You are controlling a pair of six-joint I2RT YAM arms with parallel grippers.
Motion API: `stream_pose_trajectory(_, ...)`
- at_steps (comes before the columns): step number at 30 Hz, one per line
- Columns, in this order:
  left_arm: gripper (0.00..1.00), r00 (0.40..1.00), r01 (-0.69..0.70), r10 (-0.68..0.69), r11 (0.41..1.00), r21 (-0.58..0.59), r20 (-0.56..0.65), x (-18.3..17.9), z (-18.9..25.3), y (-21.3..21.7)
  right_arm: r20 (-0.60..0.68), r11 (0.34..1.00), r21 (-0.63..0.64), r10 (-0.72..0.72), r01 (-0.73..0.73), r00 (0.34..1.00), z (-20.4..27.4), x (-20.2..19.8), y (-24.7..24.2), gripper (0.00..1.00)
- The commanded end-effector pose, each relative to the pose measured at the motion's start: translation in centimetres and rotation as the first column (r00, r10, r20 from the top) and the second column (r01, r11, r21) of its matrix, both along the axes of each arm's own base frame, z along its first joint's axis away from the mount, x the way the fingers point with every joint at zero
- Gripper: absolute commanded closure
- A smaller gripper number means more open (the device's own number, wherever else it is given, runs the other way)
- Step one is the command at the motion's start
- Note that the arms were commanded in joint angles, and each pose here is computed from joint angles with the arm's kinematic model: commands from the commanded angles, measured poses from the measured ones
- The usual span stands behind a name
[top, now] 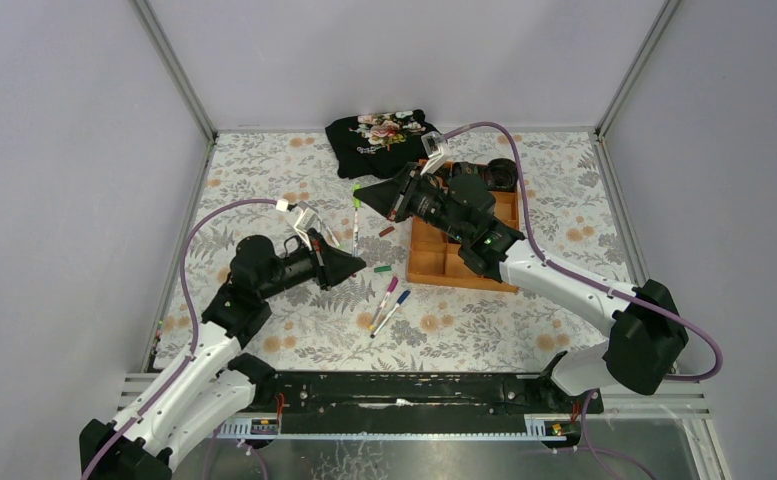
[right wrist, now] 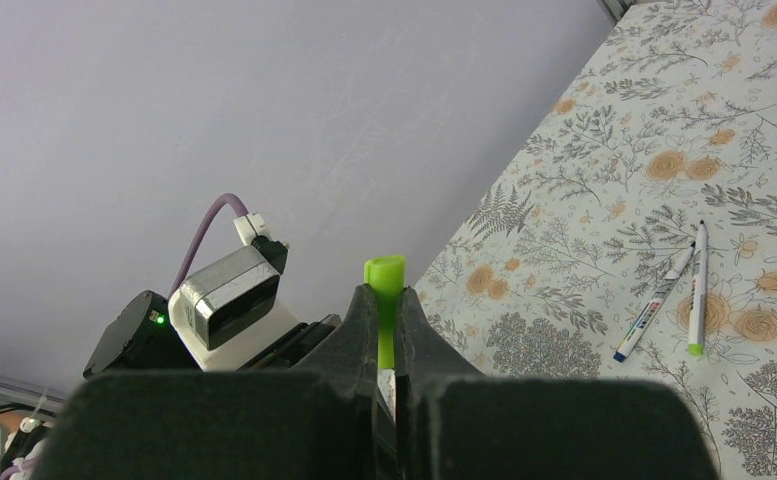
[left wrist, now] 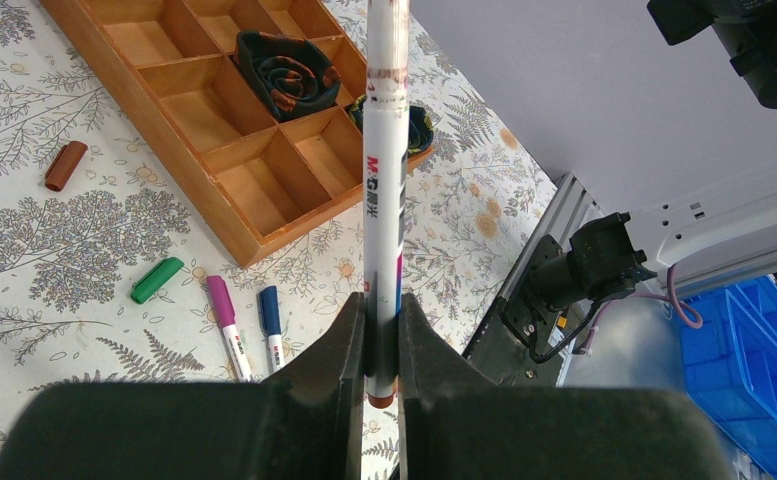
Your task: Insert the pens into the pen caps
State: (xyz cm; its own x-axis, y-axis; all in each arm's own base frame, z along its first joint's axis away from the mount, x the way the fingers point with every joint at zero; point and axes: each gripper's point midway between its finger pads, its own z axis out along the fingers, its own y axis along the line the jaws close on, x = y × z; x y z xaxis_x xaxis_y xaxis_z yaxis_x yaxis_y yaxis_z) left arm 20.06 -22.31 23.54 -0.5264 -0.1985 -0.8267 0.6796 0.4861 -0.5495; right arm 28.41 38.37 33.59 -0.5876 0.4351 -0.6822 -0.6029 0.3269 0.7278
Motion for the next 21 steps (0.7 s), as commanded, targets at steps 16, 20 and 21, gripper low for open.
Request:
stream_pose_trajectory(16,1.0,0.998,0.006,-0.005,1.0,-0.017,0.061,-0.1,1.2,-0.1,0.051,0.999,0.026,-0.019,0.018,0.999,1.4,0.5,-0.1,1.0)
stream_pose_trajectory(20,1.0,0.998,0.006,-0.005,1.0,-0.016,0.059,-0.1,1.1,-0.1,0.057,0.999,0.031,-0.017,0.015,0.998,1.8,0.6,0.1,1.0)
stream_pose_trajectory(21,1.0,0.998,0.008,-0.007,1.0,-0.016,0.058,-0.1,1.1,-0.1,0.059,0.999,0.034,-0.018,0.016,0.998,1.9,0.7,0.2,1.0)
